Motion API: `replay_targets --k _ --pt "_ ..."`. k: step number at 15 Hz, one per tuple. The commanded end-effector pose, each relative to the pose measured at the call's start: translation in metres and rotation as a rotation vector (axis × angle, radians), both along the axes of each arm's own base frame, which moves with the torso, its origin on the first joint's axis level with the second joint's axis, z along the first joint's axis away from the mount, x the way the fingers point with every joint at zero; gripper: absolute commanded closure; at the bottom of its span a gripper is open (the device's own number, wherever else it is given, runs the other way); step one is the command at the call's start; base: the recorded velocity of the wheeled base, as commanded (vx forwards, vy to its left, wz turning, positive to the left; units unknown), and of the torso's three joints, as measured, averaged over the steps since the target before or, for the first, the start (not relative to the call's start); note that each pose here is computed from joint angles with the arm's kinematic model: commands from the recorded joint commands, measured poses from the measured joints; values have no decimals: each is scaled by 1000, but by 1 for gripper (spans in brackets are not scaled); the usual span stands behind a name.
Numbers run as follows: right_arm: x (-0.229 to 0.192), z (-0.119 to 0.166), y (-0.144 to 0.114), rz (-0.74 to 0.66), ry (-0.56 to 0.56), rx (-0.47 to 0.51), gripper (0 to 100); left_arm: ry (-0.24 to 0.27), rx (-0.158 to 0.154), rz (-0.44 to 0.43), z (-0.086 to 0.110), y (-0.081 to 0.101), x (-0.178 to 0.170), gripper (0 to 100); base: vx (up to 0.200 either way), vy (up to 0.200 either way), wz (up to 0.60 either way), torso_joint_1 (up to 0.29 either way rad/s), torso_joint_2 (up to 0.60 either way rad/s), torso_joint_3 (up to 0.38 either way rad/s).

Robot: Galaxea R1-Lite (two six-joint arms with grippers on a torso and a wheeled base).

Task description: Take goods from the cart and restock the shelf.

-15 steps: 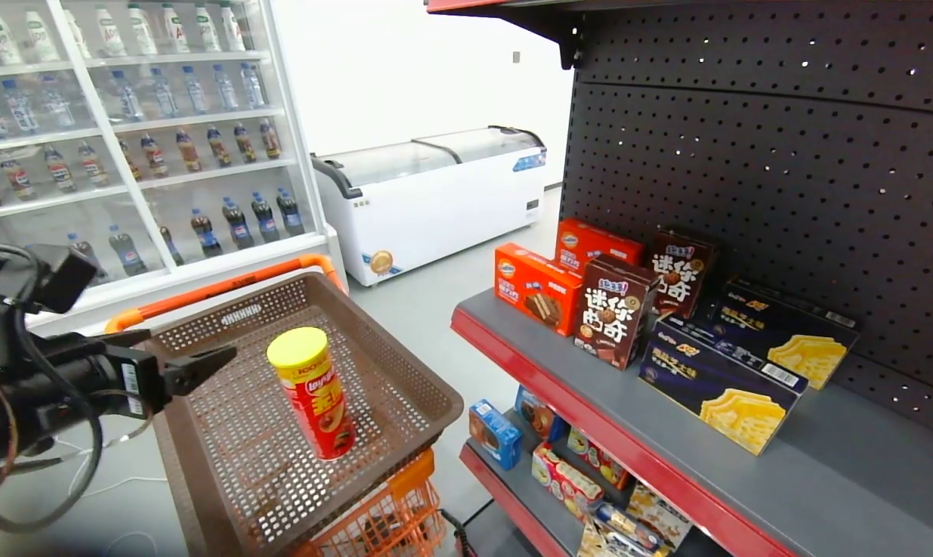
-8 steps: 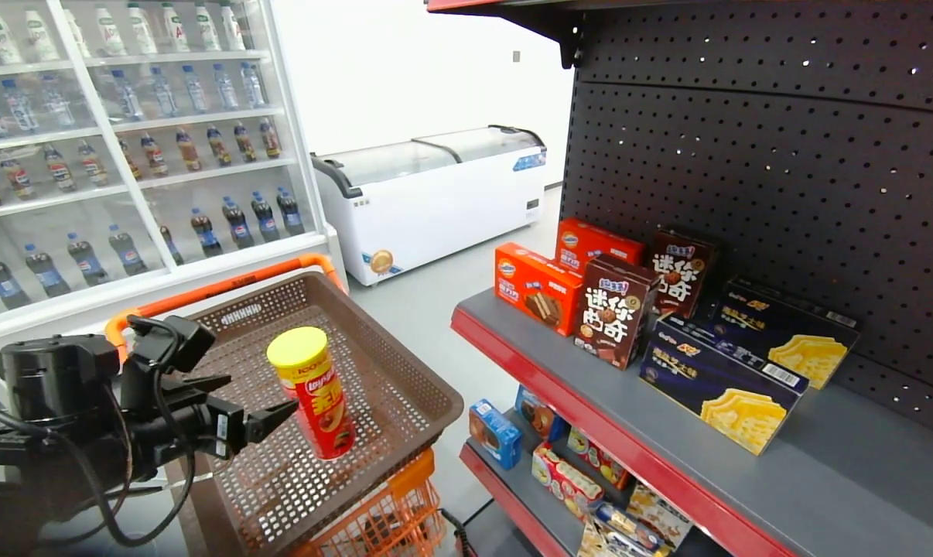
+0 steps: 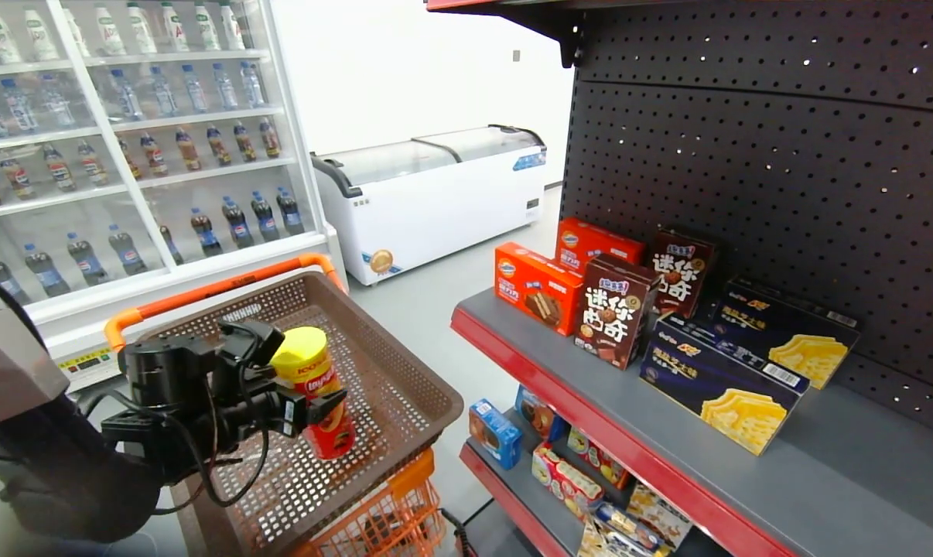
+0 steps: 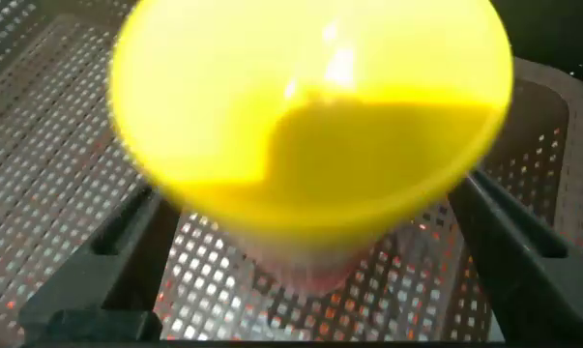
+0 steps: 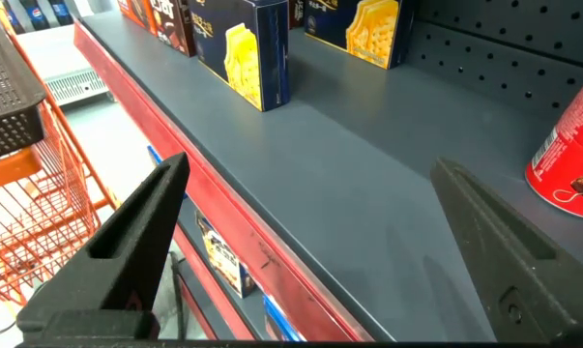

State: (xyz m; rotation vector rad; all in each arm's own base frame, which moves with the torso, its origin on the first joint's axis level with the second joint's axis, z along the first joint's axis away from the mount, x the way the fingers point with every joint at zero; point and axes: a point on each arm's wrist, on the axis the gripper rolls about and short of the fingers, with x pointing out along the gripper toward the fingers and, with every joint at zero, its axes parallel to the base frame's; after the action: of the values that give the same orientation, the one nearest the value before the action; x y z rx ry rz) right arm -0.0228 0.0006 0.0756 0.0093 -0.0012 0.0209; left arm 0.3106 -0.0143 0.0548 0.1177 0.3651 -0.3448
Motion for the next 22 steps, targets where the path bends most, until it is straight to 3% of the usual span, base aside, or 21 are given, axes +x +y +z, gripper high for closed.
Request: replay_targets --k 1,4,9,10,14,17,20,21,22 --pt "0 0 0 1 0 0 0 33 1 -23 -18 -8 12 0 0 0 0 0 0 0" --pt "0 0 0 1 0 0 0 49 3 -33 -25 -11 15 0 0 0 0 0 0 0" --pt "0 0 0 1 0 0 0 11 2 -33 -22 -12 29 0 0 0 0 0 0 0" --pt "0 0 0 1 0 0 0 -1 2 -32 -20 -13 33 100 0 0 0 0 0 0" --pt "0 0 0 1 0 0 0 8 15 6 -17 -10 26 100 0 0 0 0 0 0" --pt "0 0 0 1 0 0 0 -93 69 157 17 -11 19 100 0 0 0 0 0 0" --pt "0 0 0 1 0 0 0 -176 56 201 58 -13 -14 100 0 0 0 0 0 0" --pt "0 0 0 1 0 0 0 -177 39 203 71 -13 -24 100 0 0 0 0 0 0" --pt "0 0 0 1 0 0 0 -191 0 210 88 -13 -36 100 0 0 0 0 0 0"
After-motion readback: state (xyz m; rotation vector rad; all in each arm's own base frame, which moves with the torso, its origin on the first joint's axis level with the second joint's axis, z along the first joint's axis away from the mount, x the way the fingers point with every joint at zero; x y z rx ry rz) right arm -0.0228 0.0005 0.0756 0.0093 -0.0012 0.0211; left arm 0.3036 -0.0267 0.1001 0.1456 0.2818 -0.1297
